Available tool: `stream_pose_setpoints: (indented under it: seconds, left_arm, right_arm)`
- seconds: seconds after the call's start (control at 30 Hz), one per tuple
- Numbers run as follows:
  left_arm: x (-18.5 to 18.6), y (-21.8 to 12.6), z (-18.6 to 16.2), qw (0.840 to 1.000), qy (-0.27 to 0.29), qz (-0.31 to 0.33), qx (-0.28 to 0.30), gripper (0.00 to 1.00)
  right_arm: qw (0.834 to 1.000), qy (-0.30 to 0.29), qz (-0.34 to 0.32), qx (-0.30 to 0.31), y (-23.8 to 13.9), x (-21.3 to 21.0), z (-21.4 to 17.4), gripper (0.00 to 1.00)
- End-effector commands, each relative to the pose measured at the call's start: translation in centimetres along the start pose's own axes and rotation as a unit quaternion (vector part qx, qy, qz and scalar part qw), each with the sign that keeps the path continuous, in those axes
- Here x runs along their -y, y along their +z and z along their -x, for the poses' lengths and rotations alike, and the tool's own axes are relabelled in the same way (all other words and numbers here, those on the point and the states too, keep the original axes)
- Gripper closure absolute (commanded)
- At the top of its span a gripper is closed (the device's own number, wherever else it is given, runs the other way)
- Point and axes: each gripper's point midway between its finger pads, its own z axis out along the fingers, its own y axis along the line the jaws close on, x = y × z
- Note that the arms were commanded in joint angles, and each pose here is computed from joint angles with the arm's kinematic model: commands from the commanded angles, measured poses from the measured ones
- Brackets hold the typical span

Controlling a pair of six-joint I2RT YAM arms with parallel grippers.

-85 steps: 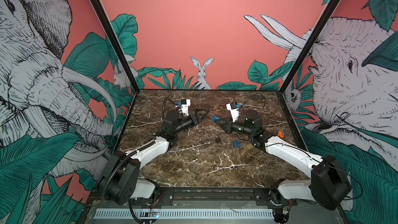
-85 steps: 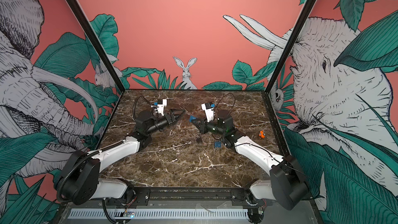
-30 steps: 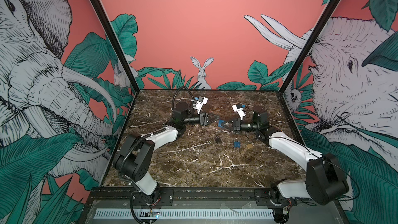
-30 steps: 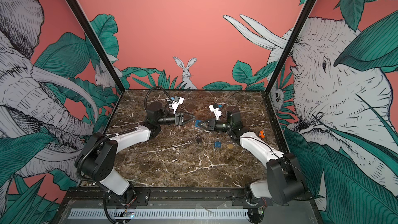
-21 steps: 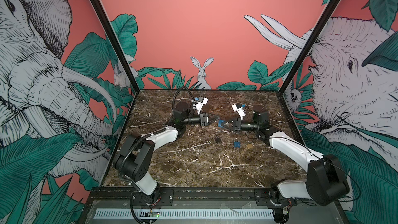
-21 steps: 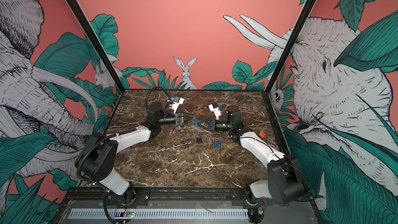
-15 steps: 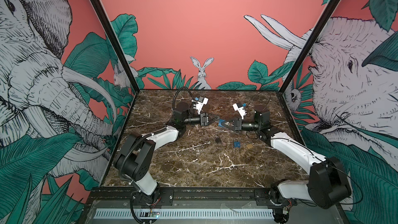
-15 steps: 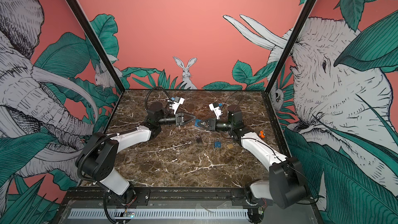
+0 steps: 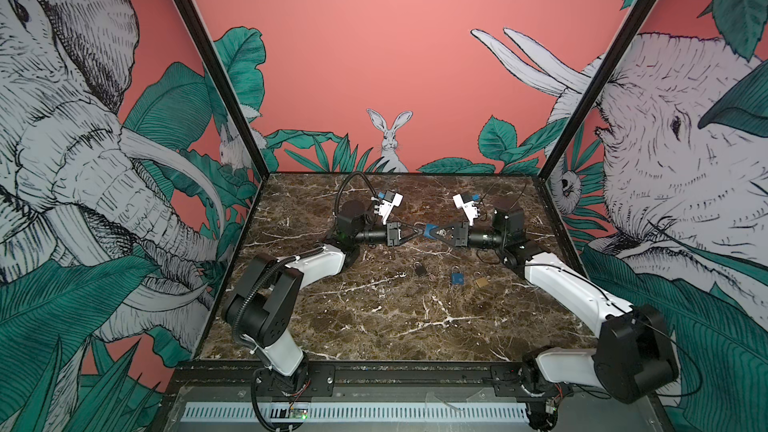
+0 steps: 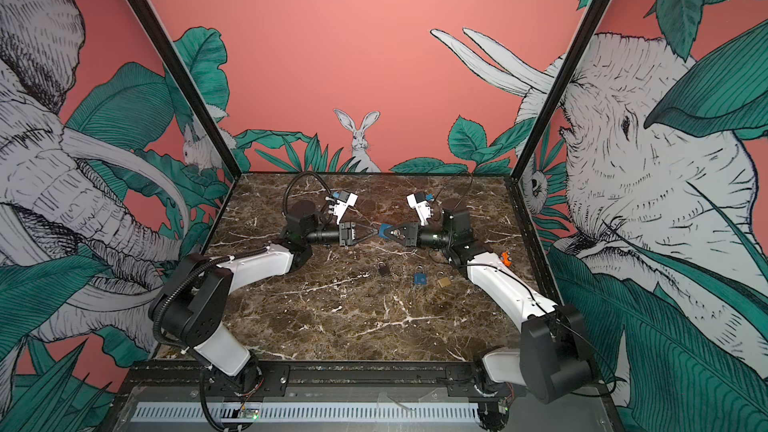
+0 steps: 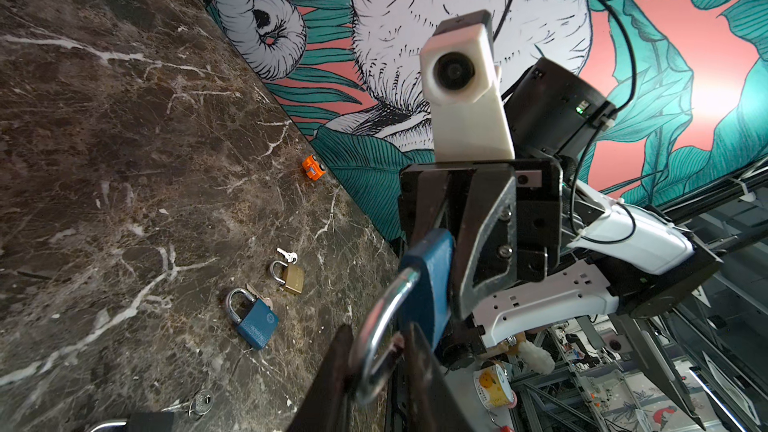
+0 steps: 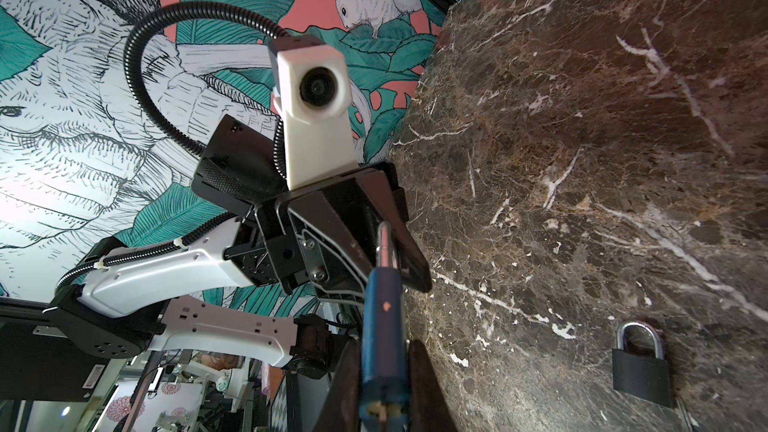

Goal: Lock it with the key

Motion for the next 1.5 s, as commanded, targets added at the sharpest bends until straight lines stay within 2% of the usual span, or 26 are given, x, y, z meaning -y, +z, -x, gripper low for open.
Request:
stream_pose_setpoints:
  seconds: [0.0,0.3,0.9,1.3,1.47]
  left_arm:
    - [1.9,-0.4,0.0,1.000,0.024,-0.014,-0.001,0.76]
    - [2.7,-0.7,0.5,0.999,0.032,-0.014,0.003,0.75]
    - [1.9,-0.8,-0.1,1.000,0.023,0.002,0.006,0.77]
    - [1.9,-0.8,0.2,1.000,0.014,-0.003,0.017,0.88]
    - [3.2,-0.9,0.7,0.999,0.011,-0.035,0.027,1.00]
  right_arm:
    - [0.998,-0.051,0.024,0.016,-0.6,-2.2,1.4,1.00]
    - [0.999,-0.044,0.010,-0.009,-0.6,-1.3,0.0,1.00]
    - [0.998,-0.058,0.001,-0.007,-1.4,-1.0,-0.4,1.00]
    - [0.998,-0.062,0.006,-0.005,-1.5,-0.9,-0.6,1.00]
    - [0.998,-0.065,0.007,-0.006,-1.3,-0.6,-0.6,1.00]
